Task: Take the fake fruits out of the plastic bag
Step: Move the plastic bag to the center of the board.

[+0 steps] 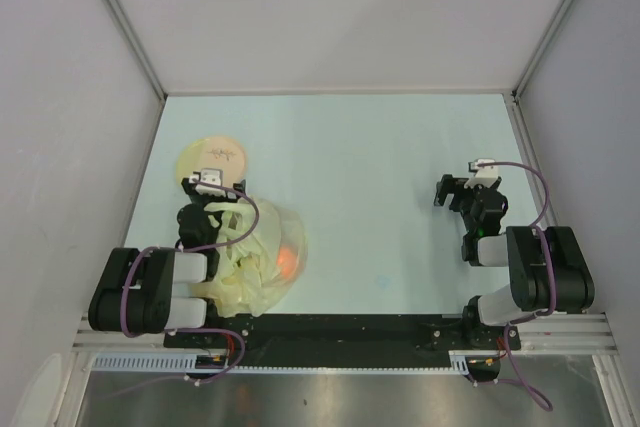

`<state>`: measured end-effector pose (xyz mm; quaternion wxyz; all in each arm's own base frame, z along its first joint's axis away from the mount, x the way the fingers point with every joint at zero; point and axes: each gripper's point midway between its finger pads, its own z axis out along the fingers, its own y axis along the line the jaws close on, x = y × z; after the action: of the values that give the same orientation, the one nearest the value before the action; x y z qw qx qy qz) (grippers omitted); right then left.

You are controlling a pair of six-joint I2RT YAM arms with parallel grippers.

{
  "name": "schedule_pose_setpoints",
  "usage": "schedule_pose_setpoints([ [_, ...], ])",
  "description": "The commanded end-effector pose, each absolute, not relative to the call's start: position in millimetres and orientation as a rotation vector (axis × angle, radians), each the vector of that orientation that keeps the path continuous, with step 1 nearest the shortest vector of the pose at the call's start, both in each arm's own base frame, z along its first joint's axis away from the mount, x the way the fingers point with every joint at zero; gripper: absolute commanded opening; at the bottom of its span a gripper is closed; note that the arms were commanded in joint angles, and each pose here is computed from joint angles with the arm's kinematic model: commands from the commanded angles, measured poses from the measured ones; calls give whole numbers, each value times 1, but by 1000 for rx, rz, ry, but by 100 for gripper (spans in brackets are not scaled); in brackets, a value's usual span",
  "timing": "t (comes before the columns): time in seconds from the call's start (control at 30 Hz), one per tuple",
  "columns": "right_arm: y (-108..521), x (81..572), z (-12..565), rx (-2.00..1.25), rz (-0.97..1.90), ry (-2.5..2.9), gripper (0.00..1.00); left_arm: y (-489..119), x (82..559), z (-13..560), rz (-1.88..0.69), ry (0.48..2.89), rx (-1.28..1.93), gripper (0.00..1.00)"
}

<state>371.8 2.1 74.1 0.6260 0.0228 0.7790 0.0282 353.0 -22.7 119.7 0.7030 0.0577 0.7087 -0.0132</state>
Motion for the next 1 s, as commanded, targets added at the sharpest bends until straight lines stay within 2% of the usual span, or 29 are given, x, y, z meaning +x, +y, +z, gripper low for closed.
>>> schedule_pose_setpoints([
  [0.0,0,382,93,50,60,1716,100,-23,355,132,-14,1530,144,100],
  [0.17,2,382,93,42,53,1716,100,-25,353,143,-21,1499,158,100],
  [0.27,15,381,104,-17,58,1715,100,-44,353,148,-85,1533,285,100],
  [0.4,50,368,166,-182,95,1659,100,-53,346,194,-115,1506,280,100],
  [0.43,55,358,150,-202,122,1785,100,-56,345,203,-131,1529,287,100],
  [0.47,66,363,180,-209,173,1757,100,-57,344,214,-137,1525,285,100],
  [0.53,70,347,189,-224,201,1835,100,-53,339,249,-150,1513,220,100],
  [0.57,78,347,216,-254,234,1804,100,-44,338,260,-124,1516,163,100],
  [0.7,79,327,250,-330,223,1832,100,-22,332,297,-61,1575,19,100],
  [0.8,70,320,269,-326,174,1859,100,-19,322,310,-40,1667,33,100],
  [0.9,68,316,276,-350,156,1918,100,-19,305,316,-43,1724,34,100],
  [0.97,79,311,256,-405,230,2041,100,-19,296,333,-51,1698,44,100],
])
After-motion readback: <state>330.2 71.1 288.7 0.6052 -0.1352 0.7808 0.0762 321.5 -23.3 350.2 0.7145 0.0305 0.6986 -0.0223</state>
